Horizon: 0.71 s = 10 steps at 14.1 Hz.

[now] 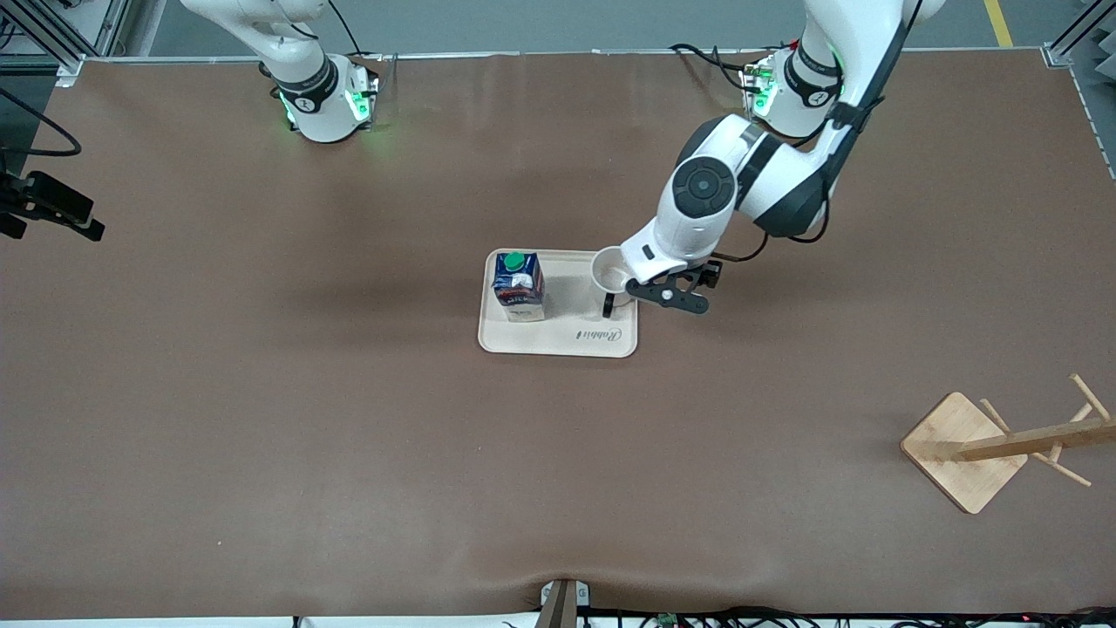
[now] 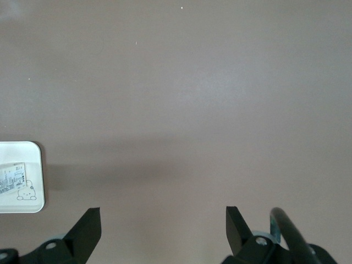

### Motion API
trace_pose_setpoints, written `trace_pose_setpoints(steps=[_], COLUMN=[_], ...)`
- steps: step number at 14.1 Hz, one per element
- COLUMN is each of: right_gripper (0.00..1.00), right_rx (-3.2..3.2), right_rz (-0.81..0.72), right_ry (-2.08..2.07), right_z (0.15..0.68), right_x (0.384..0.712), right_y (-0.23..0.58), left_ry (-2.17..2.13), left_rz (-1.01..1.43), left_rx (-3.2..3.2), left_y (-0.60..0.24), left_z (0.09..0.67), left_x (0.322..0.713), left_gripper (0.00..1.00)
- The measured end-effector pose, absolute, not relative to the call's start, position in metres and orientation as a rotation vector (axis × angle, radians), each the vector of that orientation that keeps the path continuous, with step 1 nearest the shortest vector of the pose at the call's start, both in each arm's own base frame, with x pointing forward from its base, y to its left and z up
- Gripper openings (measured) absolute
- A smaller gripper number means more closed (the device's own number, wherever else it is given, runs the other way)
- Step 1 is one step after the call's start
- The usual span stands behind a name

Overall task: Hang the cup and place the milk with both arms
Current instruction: 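Lower the left gripper and grasp the white mug by its rim, then lift the mug with the left gripper and carry it toward the wooden stand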

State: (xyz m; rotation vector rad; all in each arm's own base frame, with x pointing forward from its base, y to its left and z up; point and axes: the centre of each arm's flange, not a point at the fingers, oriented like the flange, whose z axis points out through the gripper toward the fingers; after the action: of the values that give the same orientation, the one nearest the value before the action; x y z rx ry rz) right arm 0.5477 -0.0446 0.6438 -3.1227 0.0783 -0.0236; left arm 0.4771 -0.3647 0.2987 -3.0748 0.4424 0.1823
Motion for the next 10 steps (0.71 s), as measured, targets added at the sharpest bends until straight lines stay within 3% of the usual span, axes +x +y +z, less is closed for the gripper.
trace_pose_setpoints(steps=[4,6,7,8,10], right_gripper=[1.0,1.0,1.0,1.0,1.0], right_rx=[-3.123,-3.122,-3.122,-3.122,-3.121], right_rz=[-0.014,-0.004,0.002,0.01,0.033], right_ry=[0.044,0.036,0.037,0.038,0.038], right_z=[0.643,0.64,0.638,0.636,0.628], right_x=[0.549,0.55,0.551,0.552,0.555], right_y=[-0.033,-0.03,-0.03,-0.031,-0.031], left_ry=[0.414,0.415,0.41,0.387,0.34], left_rz=[0.196,0.219,0.231,0.239,0.238], left_rx=[-3.085,-3.082,-3.08,-3.081,-3.089], left_y=[-0.385,-0.386,-0.386,-0.386,-0.389], left_z=[0.259,0.241,0.233,0.226,0.217], left_x=[0.462,0.46,0.459,0.459,0.457], left_gripper=[0.8,0.66,0.66,0.59,0.37])
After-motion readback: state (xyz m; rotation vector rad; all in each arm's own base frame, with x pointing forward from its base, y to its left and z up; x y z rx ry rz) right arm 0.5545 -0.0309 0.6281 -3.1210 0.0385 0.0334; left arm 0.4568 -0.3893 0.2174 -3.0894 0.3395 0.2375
